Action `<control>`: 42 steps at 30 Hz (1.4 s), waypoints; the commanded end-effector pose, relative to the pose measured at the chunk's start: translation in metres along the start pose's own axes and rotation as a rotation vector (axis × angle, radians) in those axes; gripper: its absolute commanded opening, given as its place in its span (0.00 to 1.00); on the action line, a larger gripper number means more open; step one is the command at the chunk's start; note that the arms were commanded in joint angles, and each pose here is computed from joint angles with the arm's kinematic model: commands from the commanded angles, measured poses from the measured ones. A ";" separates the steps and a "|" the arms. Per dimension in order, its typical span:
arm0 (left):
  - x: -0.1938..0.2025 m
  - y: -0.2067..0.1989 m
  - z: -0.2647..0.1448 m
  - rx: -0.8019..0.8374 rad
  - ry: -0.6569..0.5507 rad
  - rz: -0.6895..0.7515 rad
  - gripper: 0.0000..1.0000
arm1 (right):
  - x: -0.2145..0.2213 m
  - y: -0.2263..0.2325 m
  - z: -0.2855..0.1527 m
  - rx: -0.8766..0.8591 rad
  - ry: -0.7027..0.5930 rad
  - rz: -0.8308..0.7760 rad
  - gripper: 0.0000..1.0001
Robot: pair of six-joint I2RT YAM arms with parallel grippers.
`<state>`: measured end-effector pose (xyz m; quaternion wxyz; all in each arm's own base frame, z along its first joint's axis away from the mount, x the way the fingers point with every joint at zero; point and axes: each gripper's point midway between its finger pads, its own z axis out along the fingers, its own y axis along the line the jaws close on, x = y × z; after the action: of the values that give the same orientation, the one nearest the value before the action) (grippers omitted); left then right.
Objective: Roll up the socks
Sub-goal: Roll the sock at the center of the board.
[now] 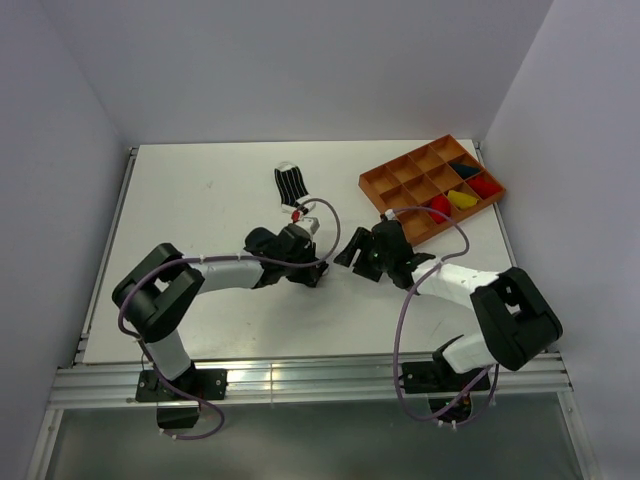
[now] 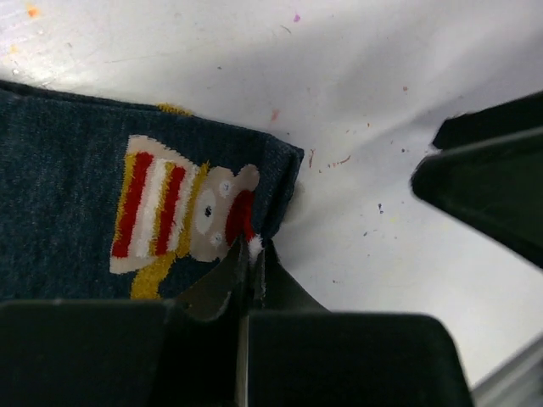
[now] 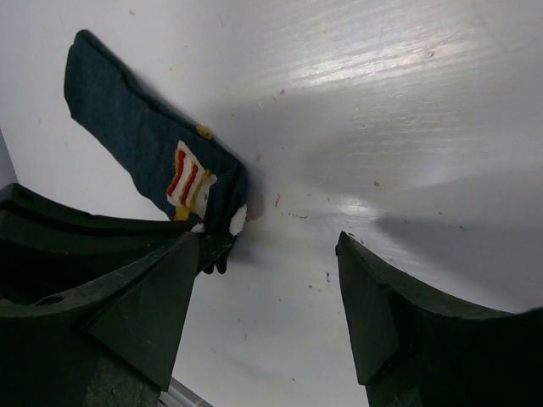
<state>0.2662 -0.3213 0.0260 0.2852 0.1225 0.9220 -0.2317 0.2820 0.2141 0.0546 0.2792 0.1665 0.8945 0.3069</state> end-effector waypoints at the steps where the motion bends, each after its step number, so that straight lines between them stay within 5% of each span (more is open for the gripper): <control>1: 0.000 -0.016 -0.006 0.158 0.035 -0.133 0.00 | -0.015 0.032 0.009 -0.063 -0.049 0.017 0.73; 12: -0.004 -0.001 -0.007 0.267 0.075 -0.353 0.00 | 0.000 0.048 0.032 -0.079 0.014 0.017 0.49; 25: -0.007 0.000 -0.006 0.298 0.083 -0.403 0.00 | 0.017 0.057 0.053 -0.101 0.087 0.028 0.21; 42: 0.004 0.004 0.001 0.285 0.118 -0.410 0.05 | 0.029 0.062 0.069 -0.059 0.149 -0.021 0.08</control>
<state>0.2672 -0.3162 0.0259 0.1680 -0.0124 0.8996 -0.4029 0.3000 0.2941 0.0323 0.2126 0.1392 0.9056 0.3396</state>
